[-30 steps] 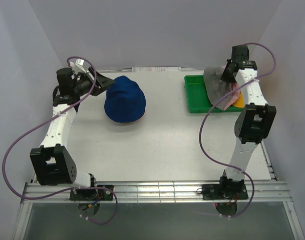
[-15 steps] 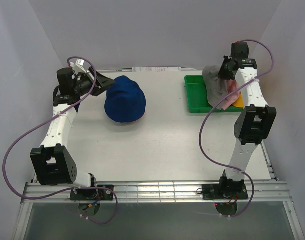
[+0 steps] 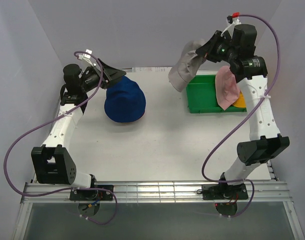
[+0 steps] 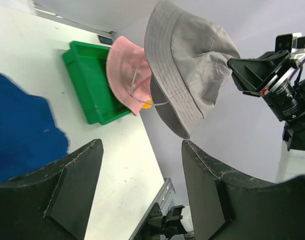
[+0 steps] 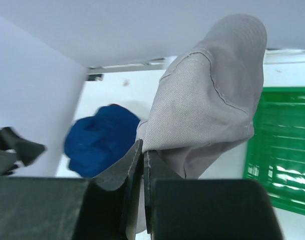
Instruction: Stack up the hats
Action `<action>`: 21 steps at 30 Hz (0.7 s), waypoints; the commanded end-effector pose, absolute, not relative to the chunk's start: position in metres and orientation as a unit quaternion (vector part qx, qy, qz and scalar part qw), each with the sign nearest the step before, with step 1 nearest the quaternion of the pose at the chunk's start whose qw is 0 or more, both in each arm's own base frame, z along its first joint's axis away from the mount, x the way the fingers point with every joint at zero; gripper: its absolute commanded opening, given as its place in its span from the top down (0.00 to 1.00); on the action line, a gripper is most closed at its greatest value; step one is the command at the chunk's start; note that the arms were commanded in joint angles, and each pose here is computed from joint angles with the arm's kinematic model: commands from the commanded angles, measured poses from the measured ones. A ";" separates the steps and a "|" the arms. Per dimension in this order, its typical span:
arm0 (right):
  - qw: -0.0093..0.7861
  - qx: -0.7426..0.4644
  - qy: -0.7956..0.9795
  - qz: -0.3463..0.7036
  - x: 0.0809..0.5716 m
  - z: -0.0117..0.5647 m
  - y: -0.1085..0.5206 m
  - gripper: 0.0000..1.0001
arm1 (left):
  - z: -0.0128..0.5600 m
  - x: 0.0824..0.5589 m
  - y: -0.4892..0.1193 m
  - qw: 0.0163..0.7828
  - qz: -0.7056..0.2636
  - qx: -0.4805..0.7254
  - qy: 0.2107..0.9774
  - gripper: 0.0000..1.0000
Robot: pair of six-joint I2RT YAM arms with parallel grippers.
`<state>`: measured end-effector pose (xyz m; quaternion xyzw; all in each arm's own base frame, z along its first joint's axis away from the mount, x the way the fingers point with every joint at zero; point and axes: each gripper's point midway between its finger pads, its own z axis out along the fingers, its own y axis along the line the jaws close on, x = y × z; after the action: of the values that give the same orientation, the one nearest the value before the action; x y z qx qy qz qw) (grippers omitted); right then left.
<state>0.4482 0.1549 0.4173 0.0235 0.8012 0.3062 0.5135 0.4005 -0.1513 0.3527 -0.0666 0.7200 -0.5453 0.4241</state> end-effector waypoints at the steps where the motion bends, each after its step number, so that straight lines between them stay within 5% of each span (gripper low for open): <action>1: 0.542 -0.003 0.743 0.392 0.425 0.476 0.180 0.92 | 0.388 0.389 -0.179 0.435 -0.583 -0.040 0.685 0.26; 21: 0.514 -0.094 0.667 0.532 0.359 0.536 0.241 0.92 | 0.398 0.383 -0.291 0.329 -0.696 -0.138 0.624 0.25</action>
<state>0.3852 0.2369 0.4998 -0.0609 0.7081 0.5075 0.4871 0.3755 -0.2934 0.3758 -0.1111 0.6544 -0.6806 0.3103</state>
